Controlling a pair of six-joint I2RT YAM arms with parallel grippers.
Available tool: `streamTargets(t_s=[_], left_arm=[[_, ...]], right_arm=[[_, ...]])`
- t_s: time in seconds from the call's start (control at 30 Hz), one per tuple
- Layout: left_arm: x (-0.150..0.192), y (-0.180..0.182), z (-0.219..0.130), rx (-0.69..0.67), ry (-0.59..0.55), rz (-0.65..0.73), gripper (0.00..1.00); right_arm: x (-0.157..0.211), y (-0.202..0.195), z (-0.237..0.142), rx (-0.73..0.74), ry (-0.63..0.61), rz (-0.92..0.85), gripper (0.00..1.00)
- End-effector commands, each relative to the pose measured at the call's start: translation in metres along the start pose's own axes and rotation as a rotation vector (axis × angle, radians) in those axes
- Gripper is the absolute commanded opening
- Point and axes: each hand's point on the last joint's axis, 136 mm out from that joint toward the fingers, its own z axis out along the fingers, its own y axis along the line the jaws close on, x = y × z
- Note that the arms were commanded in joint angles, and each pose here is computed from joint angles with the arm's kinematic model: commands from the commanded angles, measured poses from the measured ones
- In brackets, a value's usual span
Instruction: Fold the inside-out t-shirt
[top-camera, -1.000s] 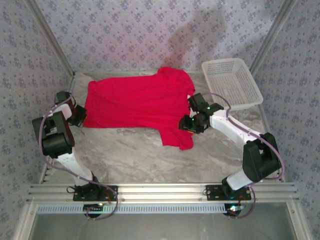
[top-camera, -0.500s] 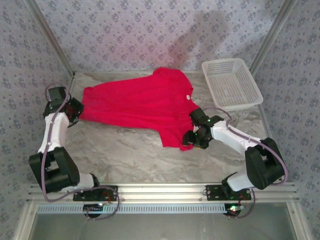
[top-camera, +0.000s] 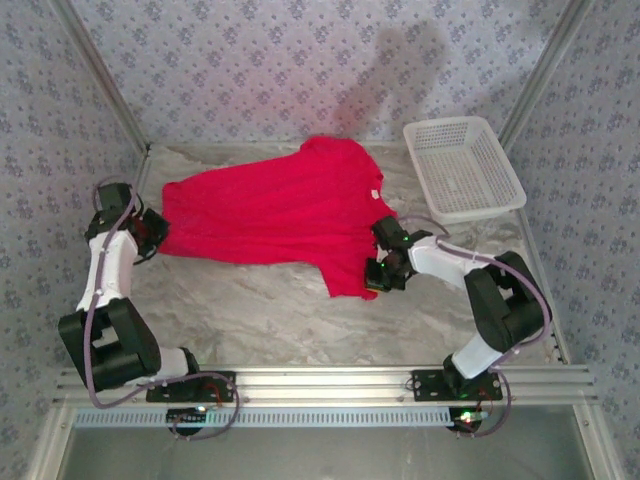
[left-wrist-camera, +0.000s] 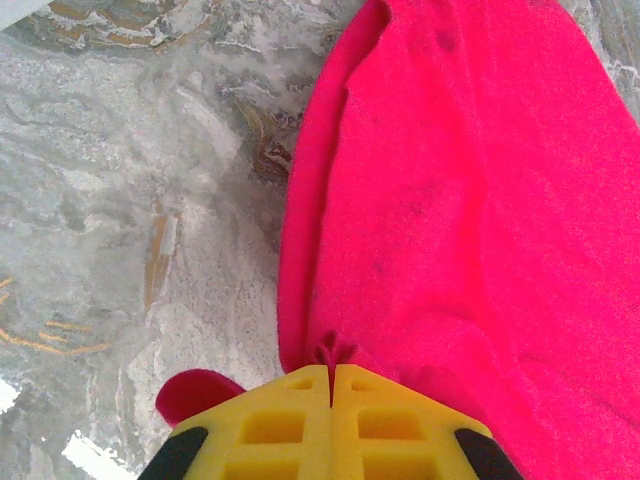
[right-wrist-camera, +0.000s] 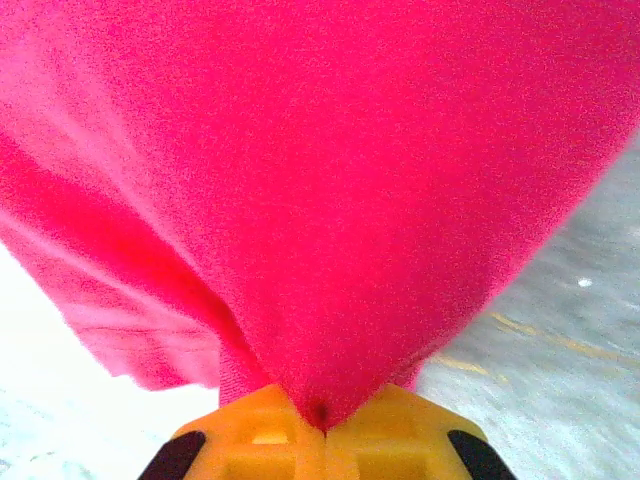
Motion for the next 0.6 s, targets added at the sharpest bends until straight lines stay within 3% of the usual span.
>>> streamTargets(t_s=[0.0, 0.13, 0.23, 0.57], left_arm=[[-0.017, -0.023, -0.030, 0.059, -0.035, 0.028, 0.02], [-0.029, -0.051, -0.059, 0.147, -0.060, 0.042, 0.03], [-0.032, -0.068, -0.078, 0.206, -0.080, 0.056, 0.04], [-0.030, -0.101, -0.111, 0.317, -0.090, 0.139, 0.12]], right_arm=[[-0.027, 0.019, -0.089, -0.100, -0.144, 0.000, 0.00], [-0.053, 0.030, -0.187, -0.201, -0.335, 0.040, 0.00], [-0.061, 0.040, -0.224, -0.247, -0.391, 0.034, 0.00], [-0.086, 0.030, -0.250, -0.298, -0.455, 0.096, 0.00]])
